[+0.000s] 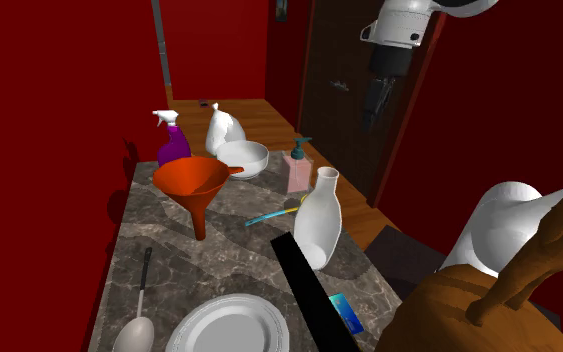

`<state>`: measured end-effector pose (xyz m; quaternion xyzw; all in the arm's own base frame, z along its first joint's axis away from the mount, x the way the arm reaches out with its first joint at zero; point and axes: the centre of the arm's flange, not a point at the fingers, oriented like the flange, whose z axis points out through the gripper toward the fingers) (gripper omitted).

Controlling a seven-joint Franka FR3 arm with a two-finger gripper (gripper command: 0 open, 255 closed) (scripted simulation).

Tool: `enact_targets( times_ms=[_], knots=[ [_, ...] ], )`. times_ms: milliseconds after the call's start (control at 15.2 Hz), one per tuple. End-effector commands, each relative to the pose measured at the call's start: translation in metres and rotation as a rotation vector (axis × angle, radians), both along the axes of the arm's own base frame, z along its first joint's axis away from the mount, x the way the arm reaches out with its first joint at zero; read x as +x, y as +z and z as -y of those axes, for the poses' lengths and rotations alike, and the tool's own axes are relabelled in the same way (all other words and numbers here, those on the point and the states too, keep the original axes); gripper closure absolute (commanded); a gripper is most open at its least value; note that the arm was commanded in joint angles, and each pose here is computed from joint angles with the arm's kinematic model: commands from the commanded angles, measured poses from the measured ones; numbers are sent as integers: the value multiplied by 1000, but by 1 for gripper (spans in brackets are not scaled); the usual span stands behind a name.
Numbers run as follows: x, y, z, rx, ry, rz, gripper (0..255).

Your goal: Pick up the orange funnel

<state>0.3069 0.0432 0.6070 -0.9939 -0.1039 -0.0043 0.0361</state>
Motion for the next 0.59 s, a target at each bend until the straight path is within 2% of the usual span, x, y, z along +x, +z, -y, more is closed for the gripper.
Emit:
enact_targets(
  times_ms=[0, 528],
  knots=[
    [0, 0, 0, 0, 0, 0, 0],
    [72, -42, -50, 129, -27, -24, 0]
  ],
)
